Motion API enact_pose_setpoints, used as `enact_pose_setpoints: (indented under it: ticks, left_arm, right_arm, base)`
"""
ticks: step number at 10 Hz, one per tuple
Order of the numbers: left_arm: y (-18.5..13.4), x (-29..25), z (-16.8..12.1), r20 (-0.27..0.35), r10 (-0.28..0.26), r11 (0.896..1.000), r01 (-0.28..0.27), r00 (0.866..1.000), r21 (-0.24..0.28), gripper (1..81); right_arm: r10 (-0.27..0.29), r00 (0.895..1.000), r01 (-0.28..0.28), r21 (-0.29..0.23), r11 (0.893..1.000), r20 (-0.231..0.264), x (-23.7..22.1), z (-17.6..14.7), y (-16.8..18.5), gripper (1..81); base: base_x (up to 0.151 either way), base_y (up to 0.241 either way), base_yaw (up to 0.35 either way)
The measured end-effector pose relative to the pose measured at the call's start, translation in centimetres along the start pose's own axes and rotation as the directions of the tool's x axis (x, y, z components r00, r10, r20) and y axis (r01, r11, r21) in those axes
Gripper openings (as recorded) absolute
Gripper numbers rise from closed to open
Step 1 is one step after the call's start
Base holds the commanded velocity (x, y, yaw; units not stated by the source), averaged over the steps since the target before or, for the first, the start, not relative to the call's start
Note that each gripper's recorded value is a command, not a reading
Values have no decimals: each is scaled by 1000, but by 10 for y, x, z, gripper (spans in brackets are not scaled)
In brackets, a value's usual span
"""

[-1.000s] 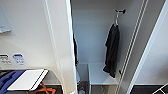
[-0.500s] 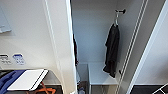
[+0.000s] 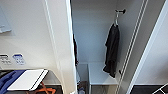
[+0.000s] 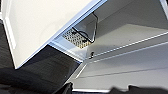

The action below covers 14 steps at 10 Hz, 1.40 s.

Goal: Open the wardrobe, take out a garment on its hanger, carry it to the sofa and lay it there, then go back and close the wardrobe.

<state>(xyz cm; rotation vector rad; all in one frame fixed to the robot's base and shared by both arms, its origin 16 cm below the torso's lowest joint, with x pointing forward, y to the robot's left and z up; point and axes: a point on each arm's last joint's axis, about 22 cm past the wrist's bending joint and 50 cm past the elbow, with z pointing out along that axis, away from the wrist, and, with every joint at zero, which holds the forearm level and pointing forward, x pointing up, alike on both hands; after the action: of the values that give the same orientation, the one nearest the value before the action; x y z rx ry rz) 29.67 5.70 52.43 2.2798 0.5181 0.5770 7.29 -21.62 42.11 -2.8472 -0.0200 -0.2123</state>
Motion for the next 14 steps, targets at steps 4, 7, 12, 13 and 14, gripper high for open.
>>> enact_pose_setpoints:
  ticks: [4,7,12,13,14]
  left_arm:
    - [31,40,7,-32,-25,997,22,999,-69,811]
    - [55,45,12,-79,-36,991,26,996,-129,811]
    - [72,72,19,-117,-54,988,37,992,-150,811]
    - [64,78,19,-143,-99,987,79,985,-137,811]
    - [57,85,18,-169,-121,987,101,978,-122,811]
  right_arm:
    - [-3,1000,3,7,1000,2,1,2,-6,811]
    - [-5,1000,5,8,1000,4,3,2,-6,811]
    - [-5,1000,5,16,1000,3,4,3,-10,811]
    - [-5,1000,5,17,1000,7,4,3,-11,811]
    - [-6,1000,5,21,1000,14,4,3,-13,811]
  base:
    - [0,0,0]
    - [0,0,0]
    - [0,0,0]
    - [0,0,0]
    - [0,0,0]
